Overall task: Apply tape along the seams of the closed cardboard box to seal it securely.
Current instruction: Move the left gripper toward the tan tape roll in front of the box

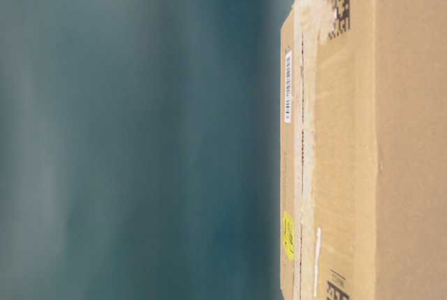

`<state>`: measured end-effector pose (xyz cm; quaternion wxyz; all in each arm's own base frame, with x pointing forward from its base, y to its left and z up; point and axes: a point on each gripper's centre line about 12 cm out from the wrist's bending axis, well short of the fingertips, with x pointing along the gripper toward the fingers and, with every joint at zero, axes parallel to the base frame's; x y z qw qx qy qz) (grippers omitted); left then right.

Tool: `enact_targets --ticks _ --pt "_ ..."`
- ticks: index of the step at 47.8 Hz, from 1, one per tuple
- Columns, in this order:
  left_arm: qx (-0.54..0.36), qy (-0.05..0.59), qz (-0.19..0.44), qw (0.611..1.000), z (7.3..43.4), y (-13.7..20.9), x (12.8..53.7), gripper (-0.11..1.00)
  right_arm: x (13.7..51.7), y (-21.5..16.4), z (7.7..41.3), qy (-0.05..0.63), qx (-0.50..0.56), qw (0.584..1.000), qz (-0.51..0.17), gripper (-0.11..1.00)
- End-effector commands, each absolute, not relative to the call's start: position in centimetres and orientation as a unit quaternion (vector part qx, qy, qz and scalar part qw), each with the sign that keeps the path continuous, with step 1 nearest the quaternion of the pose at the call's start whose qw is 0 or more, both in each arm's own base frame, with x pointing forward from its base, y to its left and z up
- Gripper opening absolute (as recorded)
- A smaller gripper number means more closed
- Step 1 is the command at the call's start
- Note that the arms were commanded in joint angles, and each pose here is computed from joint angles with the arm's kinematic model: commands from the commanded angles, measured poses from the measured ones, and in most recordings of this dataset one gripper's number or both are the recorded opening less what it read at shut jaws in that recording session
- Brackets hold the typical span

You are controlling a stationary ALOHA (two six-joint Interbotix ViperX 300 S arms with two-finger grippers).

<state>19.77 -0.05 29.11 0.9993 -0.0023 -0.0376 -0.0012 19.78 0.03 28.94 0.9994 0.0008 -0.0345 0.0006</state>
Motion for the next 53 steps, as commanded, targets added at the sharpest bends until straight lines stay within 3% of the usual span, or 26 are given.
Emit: enact_targets --ticks 1,19,30,41,47,53 --pt "0.007 -0.047 -0.007 0.999 29.8 -0.3 20.1 0.00 20.0 0.1 30.4 -0.055 0.006 0.998 0.002 0.00" --pt "0.172 -0.115 -0.082 0.975 30.2 -4.5 21.5 0.00 20.3 0.1 30.6 -0.064 0.006 0.998 0.002 0.00" --pt "0.343 -0.091 -0.130 0.926 27.5 -7.8 24.0 0.00 20.3 0.1 30.8 -0.072 0.005 0.997 0.002 0.00" --pt "0.408 -0.041 -0.174 0.895 25.1 -10.6 28.2 0.02 20.3 0.0 31.7 -0.083 -0.003 0.997 0.001 0.00" --pt "0.419 -0.009 -0.198 0.886 24.0 -12.2 30.9 0.23 20.3 0.1 31.8 -0.084 -0.008 0.996 0.002 0.00" --pt "0.472 0.035 -0.230 0.851 21.8 -13.4 33.0 0.62 20.2 0.2 31.9 -0.085 -0.017 0.996 0.005 0.00"
